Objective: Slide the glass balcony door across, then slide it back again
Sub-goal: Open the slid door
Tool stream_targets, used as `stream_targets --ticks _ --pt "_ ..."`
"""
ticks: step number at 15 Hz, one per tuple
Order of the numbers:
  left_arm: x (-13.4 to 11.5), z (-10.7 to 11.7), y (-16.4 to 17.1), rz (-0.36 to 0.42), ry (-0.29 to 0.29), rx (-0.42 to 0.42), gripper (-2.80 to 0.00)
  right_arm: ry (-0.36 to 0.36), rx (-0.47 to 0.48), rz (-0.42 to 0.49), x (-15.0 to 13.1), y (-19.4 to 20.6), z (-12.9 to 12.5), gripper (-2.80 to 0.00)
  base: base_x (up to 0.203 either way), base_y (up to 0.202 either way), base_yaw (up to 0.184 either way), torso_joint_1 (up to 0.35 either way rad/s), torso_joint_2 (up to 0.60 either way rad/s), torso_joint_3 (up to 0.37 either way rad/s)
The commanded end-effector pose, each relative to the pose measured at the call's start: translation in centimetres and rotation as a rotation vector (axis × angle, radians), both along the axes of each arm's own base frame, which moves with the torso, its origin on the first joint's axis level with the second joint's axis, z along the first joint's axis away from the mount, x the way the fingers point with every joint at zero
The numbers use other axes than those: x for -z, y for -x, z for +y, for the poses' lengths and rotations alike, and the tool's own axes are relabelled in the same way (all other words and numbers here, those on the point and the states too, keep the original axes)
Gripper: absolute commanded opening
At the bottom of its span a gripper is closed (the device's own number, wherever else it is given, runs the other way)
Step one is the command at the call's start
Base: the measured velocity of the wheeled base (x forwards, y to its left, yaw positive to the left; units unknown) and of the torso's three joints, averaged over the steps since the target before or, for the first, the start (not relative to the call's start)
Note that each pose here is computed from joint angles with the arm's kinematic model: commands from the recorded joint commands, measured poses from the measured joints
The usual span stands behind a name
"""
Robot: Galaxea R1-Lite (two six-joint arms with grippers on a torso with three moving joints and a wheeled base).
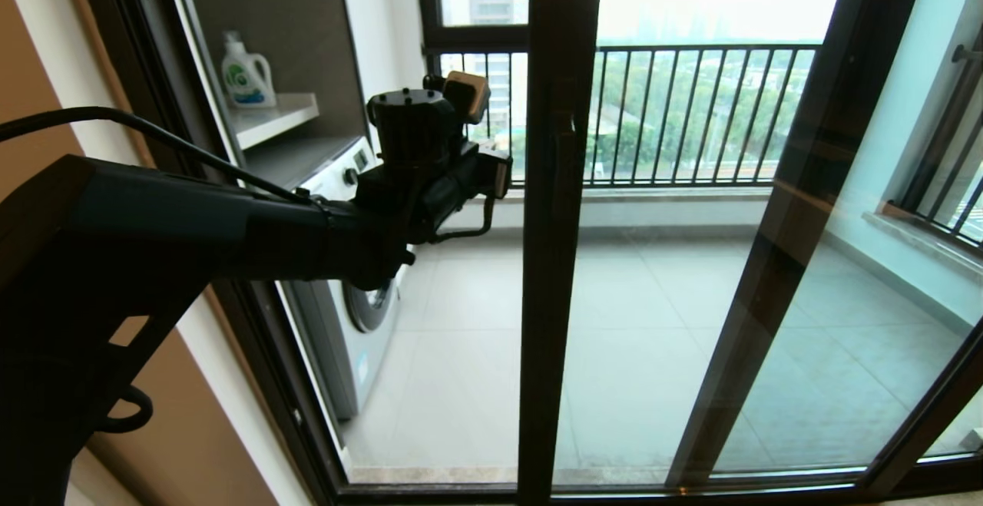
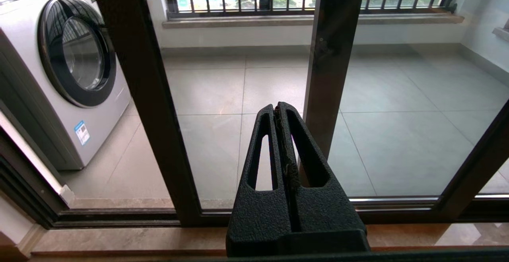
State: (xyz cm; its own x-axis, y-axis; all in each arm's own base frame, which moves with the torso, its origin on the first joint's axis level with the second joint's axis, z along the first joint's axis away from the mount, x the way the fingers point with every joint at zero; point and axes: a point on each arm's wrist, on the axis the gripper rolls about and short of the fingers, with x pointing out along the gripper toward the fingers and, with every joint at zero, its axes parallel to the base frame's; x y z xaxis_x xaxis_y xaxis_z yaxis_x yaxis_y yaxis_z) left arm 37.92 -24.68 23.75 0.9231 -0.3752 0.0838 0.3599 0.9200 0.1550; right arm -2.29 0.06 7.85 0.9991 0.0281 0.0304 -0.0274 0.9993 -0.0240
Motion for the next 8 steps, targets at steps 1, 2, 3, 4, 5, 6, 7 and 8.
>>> stream_targets --ticks 1,2,3,4,5,6,7,8 --pt "-0.6 1.2 0.9 0.006 0.000 -0.020 -2.80 0.001 -0.001 0.012 0.3 -0.1 0.0 -2.80 0.000 0.000 0.000 0.000 0.00 0.000" --pt "-0.8 2.0 1.5 0.013 -0.003 -0.026 -2.80 0.000 -0.001 0.012 0.3 -0.1 0.0 -2.80 0.000 0.000 0.000 0.000 0.00 0.000" --pt "-1.1 3.0 2.2 0.020 -0.003 -0.036 -2.80 0.000 -0.001 0.012 0.3 -0.1 0.0 -2.80 0.000 0.000 0.000 0.000 0.00 0.000" --pt "-1.6 4.3 3.0 0.026 0.004 -0.051 -2.80 0.000 -0.001 0.010 0.3 -0.1 0.0 -2.80 0.000 0.000 0.000 0.000 0.00 0.000" --pt "-2.0 5.5 3.9 0.034 0.011 -0.064 -2.80 0.001 -0.001 0.012 0.3 -0.1 0.0 -2.80 0.000 0.000 0.000 0.000 0.00 0.000" --pt "-2.5 6.8 5.1 0.040 0.026 -0.073 -2.80 0.000 -0.001 0.012 0.3 -0.1 0.0 -2.80 0.000 0.000 0.000 0.000 0.00 0.000" --pt "-3.4 8.4 6.9 0.034 0.049 -0.075 -2.80 0.000 -0.001 0.010 0.3 -0.1 0.0 -2.80 0.000 0.000 0.000 0.000 0.00 0.000" --pt "-4.2 10.0 8.8 0.027 0.067 -0.074 -2.80 0.000 -0.001 0.012 0.3 -0.1 0.0 -2.80 0.000 0.000 0.000 0.000 0.00 0.000"
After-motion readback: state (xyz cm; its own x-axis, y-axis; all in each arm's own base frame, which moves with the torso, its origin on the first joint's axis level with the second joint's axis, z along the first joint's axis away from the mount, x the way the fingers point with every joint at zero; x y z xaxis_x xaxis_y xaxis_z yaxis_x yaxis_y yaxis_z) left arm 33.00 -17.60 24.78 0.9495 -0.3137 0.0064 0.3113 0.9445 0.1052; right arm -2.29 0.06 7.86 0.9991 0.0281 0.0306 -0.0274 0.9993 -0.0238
